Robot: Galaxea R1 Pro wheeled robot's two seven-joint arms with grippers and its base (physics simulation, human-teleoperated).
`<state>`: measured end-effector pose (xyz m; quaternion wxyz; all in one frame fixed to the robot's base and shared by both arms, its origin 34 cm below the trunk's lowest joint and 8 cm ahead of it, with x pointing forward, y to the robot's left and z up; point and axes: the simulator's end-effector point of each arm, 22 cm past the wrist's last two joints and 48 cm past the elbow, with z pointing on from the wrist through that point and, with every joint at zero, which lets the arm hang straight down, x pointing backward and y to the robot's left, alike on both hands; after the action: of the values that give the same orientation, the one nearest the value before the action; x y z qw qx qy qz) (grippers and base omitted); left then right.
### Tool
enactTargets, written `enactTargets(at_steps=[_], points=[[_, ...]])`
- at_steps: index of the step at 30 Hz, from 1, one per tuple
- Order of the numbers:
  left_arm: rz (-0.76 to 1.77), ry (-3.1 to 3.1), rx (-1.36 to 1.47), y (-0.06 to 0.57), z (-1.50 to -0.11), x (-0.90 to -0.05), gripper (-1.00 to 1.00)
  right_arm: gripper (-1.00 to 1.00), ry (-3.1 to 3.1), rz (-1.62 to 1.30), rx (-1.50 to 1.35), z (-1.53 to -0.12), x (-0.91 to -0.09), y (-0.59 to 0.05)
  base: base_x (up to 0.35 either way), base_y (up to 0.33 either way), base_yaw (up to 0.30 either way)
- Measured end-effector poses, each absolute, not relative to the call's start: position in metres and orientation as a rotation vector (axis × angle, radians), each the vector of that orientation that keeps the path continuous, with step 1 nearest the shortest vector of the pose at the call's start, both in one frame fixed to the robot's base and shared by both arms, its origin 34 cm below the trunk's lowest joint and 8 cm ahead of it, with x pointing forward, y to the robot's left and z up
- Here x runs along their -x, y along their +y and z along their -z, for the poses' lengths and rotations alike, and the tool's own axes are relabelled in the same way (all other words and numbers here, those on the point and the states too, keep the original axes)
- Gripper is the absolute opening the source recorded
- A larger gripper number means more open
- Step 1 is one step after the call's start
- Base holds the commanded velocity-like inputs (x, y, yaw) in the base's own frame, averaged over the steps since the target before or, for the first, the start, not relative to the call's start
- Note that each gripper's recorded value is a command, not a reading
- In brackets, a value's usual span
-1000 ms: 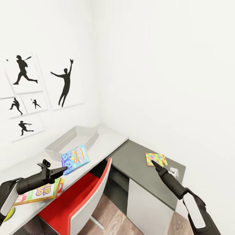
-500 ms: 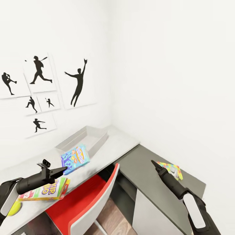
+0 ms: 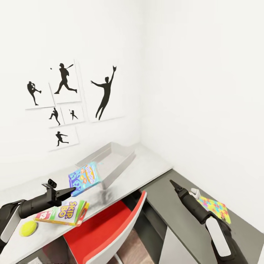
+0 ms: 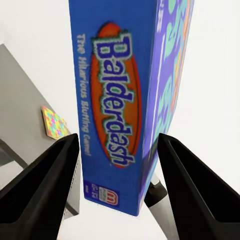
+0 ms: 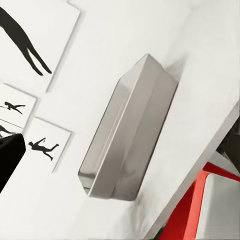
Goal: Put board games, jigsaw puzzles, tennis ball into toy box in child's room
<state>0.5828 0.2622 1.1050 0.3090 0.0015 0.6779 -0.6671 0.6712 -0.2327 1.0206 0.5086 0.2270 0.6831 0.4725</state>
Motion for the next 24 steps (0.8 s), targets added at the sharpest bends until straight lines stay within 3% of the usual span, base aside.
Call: enactTargets(at_steps=[24], points=[[1.762,1.792,-0.004,0.2622,-1.1048,-0.5828,-1.0,1.0,1.646,-1.138,-0.547,-1.0205,-0.6712,-0.2328,0.087,0.021,0.291]])
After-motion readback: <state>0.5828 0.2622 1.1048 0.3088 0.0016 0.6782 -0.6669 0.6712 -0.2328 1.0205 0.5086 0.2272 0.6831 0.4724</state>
